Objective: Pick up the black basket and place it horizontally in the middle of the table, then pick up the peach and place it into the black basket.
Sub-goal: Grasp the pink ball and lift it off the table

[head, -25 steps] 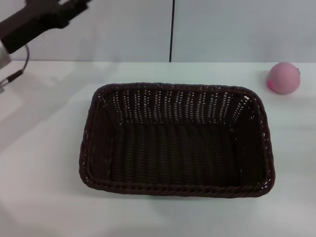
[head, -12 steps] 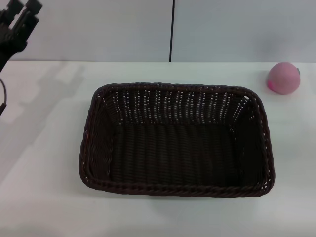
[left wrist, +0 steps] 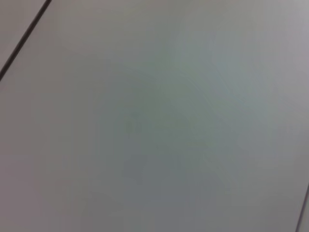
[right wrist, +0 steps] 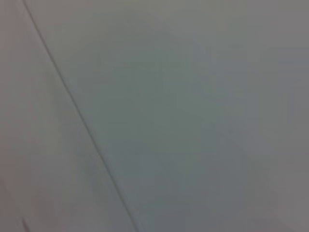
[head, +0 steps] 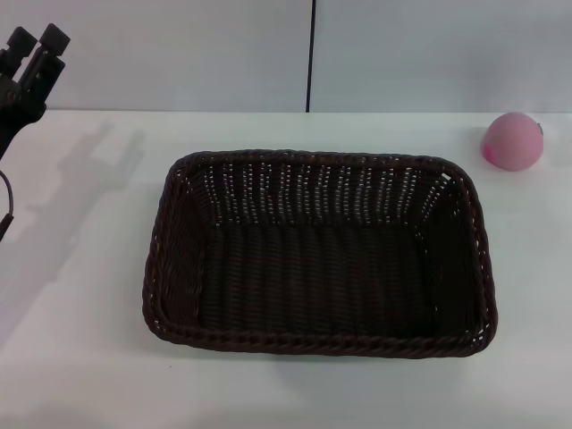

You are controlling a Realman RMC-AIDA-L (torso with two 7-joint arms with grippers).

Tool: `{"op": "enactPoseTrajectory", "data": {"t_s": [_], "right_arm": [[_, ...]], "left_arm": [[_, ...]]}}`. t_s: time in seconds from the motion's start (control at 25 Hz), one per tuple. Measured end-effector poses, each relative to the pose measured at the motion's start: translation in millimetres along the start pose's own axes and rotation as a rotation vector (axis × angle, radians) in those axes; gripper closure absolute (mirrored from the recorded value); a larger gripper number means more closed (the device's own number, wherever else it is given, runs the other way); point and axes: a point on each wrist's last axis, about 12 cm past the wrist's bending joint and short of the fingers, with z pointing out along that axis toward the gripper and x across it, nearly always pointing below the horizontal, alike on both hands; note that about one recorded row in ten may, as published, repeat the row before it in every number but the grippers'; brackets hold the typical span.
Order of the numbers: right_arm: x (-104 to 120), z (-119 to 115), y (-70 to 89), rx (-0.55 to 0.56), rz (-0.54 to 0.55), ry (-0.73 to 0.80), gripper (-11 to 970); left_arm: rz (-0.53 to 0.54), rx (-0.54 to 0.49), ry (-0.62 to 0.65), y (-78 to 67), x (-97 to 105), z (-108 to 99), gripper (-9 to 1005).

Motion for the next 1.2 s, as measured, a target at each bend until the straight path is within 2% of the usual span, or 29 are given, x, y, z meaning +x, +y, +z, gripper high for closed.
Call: {"op": "enactPoseTrajectory", "data": {"t_s": [0.12, 0.28, 0.48, 0.56, 0.88, 1.2], "right_arm": [[-14.5, 9.8, 2.6, 0.037, -0.007, 0.146, 439], [-25.9, 17.6, 7.7, 0.042, -0.027, 0.243, 431], [-42.6, 28.3, 7.4, 0.099, -0.039, 0.421, 230], [-46.8, 34.2, 6.1, 0.127, -0.051, 0.493, 228], [-35.8, 58.2, 4.0, 0.194, -0.146, 0.71, 222], [-21.1, 77.5, -3.9, 0.237, -0.162, 0.767, 221]], "left_arm": [[-0.009, 0.004, -0.001, -1.7, 1.6, -1.5, 400], [-0.014, 0.006, -0.003, -2.6, 2.3, -2.3, 400], [-0.02, 0.012, -0.007, -3.8, 2.6, -3.7, 400], [-0.025, 0.01, -0.004, -4.3, 3.9, -4.8, 400], [-0.036, 0.012, -0.003, -6.0, 6.1, -4.2, 400], [-0.046, 0.019, -0.01, -6.9, 5.3, -3.8, 404]]}}
